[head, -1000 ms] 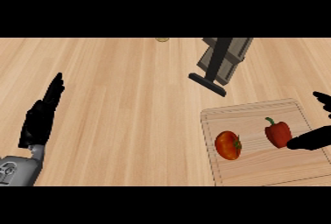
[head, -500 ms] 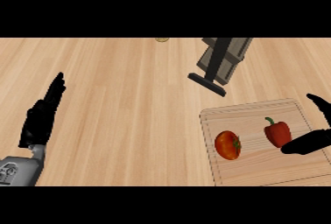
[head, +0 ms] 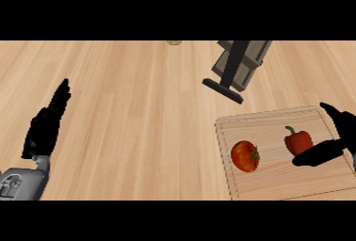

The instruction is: Pick the bell pepper from the cutting board and place it in the tiered basket

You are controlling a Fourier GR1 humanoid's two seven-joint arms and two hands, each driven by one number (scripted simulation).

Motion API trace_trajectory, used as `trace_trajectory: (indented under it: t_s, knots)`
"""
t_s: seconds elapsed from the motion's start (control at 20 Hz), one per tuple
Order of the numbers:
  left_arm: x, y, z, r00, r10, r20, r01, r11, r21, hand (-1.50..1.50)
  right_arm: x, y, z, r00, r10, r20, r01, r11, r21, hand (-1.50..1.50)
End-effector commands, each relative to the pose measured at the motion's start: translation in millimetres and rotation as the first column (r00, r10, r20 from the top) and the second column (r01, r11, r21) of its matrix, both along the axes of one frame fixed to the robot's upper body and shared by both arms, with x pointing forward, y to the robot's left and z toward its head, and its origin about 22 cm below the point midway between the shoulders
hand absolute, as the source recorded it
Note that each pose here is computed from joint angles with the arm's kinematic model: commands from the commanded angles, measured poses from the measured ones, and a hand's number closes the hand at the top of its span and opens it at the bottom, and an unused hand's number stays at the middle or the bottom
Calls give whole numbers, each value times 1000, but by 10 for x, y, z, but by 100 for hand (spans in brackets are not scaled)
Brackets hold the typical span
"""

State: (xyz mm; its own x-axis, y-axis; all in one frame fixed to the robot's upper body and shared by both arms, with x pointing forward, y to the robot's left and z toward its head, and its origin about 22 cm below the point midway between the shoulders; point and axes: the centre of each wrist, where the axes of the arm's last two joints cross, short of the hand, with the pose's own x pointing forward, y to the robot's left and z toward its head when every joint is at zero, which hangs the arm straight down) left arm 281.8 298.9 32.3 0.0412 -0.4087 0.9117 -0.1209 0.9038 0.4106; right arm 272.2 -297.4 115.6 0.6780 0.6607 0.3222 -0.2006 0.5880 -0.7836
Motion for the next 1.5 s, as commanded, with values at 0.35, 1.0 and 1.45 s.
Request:
trace_trajectory:
  t_s: [0.35,1.0,1.45]
  knots:
    - [-173,73,-217,1000,-3,5,3,1000,-5,0,150,22,-110,990,-89,-108,90,996,-1,-150]
    - [-60,26,29,1000,3,-1,-3,1000,-8,0,302,-95,-692,985,-49,-163,57,997,42,-150]
    - [-163,-23,-132,1000,-14,5,14,1000,6,0,227,59,-844,953,167,-254,-169,986,17,150]
